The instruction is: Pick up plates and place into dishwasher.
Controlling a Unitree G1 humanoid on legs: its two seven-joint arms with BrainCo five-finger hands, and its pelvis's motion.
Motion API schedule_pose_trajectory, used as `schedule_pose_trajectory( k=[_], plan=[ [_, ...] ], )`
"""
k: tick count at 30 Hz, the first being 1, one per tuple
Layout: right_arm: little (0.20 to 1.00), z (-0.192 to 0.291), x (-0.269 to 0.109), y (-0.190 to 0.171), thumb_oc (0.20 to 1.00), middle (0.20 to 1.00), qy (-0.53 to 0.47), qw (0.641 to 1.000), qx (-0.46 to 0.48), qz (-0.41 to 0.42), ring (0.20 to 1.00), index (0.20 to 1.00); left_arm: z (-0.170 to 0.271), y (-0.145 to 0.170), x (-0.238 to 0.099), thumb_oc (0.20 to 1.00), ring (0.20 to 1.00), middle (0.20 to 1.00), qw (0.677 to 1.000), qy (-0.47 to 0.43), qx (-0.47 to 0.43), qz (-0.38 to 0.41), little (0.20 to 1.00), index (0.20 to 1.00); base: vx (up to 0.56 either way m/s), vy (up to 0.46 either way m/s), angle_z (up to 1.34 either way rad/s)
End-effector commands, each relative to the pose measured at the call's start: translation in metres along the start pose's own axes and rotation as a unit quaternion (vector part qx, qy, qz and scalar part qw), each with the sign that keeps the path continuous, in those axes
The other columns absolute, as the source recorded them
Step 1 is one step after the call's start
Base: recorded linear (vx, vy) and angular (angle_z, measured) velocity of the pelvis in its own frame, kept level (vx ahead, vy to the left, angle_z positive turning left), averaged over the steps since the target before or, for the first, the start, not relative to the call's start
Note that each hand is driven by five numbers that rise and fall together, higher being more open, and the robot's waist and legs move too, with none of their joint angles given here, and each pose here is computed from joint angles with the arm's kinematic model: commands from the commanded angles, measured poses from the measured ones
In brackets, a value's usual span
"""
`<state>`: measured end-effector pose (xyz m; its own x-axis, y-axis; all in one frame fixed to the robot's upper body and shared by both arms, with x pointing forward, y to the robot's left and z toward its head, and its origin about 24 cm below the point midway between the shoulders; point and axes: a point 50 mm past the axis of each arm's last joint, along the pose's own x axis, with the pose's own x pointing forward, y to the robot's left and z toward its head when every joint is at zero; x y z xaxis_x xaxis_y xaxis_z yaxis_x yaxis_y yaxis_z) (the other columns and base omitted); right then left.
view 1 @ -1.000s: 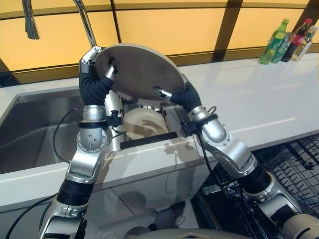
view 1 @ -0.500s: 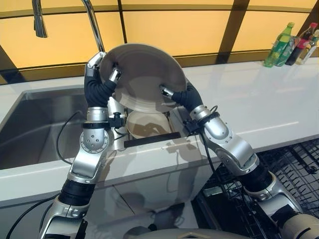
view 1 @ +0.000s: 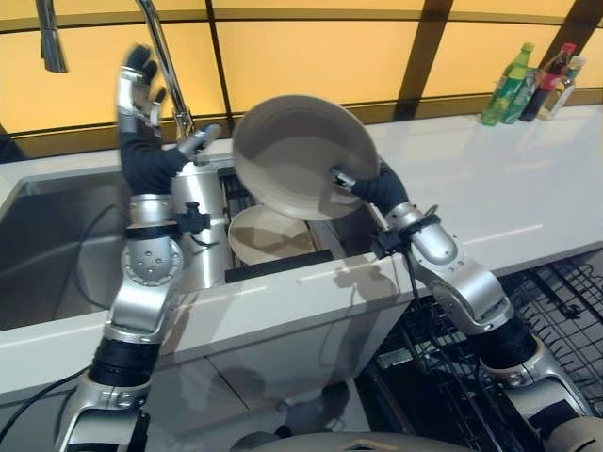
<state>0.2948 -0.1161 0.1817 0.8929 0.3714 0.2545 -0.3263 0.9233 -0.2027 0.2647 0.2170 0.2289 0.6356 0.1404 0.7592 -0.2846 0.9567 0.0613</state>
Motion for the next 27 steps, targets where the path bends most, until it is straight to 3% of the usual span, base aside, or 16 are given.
schedule_pose_trajectory(
  k=[1,17,22,27],
  plan=[
    [0.2,0.025,-0.007,-0.026,0.2,0.2,-0.061,0.996,-0.033,-0.051,0.2,0.2,-0.005,0.024,0.02,1.0,1.0,1.0,0.998,-0.012,0.056,0.038,1.0,1.0,-0.01,0.056,-0.2],
    [0.2,0.015,-0.066,-0.11,0.2,0.2,-0.03,0.965,-0.149,-0.214,0.2,0.2,-0.039,0.081,-0.003,1.0,1.0,1.0,0.978,0.105,0.175,0.042,1.0,1.0,0.01,0.038,-0.22],
    [0.2,0.007,-0.089,-0.129,0.2,0.2,0.0,0.949,-0.179,-0.258,0.2,0.2,-0.047,0.105,-0.011,1.0,1.0,1.0,0.965,0.134,0.208,0.08,1.0,1.0,0.03,0.016,-0.35],
    [0.2,0.002,-0.118,-0.151,0.2,0.2,0.043,0.925,-0.225,-0.303,0.2,0.2,-0.057,0.152,-0.028,1.0,1.0,1.0,0.928,0.184,0.286,0.155,1.0,1.0,0.0,0.025,-0.39]
  ],
)
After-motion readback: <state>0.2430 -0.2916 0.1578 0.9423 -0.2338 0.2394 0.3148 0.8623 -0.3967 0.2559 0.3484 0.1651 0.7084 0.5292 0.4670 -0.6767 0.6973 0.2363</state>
